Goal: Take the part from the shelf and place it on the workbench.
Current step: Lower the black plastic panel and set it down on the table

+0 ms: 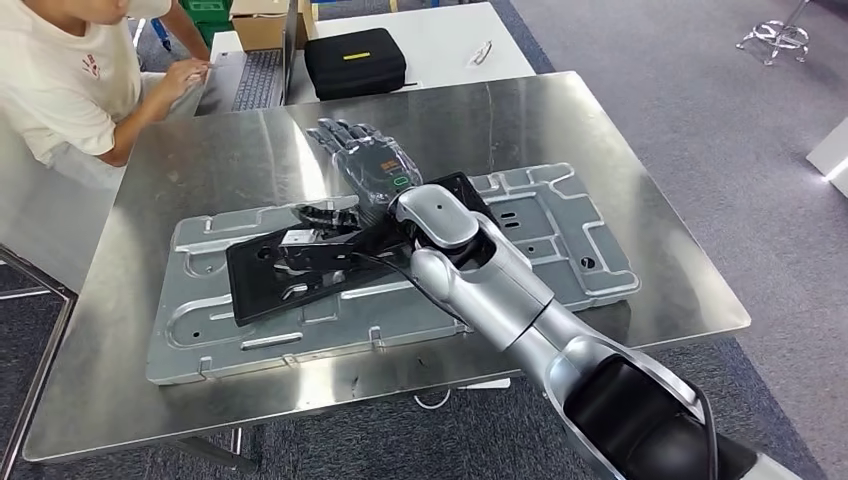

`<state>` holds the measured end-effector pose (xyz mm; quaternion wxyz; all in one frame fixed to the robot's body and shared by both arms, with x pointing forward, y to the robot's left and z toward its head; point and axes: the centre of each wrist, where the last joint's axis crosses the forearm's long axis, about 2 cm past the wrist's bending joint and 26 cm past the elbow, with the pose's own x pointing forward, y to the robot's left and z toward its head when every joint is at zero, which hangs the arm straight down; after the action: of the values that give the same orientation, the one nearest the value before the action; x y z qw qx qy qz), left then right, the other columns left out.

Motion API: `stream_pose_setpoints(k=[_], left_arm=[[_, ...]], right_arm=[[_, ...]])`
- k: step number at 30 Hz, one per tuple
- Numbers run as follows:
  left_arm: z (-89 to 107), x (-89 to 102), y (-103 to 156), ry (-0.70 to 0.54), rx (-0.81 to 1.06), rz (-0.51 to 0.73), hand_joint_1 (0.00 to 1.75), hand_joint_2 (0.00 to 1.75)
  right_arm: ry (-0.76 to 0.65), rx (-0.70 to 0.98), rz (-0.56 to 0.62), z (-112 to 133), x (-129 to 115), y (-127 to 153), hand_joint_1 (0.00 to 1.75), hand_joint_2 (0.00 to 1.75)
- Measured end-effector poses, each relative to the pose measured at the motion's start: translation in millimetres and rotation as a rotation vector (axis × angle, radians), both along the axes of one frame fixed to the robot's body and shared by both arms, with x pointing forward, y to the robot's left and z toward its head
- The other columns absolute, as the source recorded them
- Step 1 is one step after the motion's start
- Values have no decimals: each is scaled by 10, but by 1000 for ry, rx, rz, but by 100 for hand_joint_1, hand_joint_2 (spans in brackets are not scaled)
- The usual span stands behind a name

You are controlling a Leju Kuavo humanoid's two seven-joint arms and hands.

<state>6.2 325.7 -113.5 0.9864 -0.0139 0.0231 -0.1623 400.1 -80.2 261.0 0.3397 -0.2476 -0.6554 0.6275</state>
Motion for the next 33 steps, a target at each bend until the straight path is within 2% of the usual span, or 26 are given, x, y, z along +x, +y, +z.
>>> stream_pose_setpoints(k=[7, 14, 21, 27, 33], left_arm=[[0, -5, 8, -2, 33, -12, 0, 0], [0, -1, 6, -2, 42, -19, 0, 0], [-4, -26, -34, 7, 54, -52, 0, 0], [-7, -22, -93, 9, 47, -72, 0, 0], [-10, -48, -136, 15, 59, -110, 0, 0]], right_arm=[[-16, 72, 78, -70, -286, -3, 0, 0], [-53, 111, 109, -29, -411, -73, 0, 0], [-41, 118, 111, -288, -655, -340, 0, 0], [-66, 134, 118, -310, -787, -433, 0, 0], [-117, 147, 78, -491, -1062, -570, 0, 0]])
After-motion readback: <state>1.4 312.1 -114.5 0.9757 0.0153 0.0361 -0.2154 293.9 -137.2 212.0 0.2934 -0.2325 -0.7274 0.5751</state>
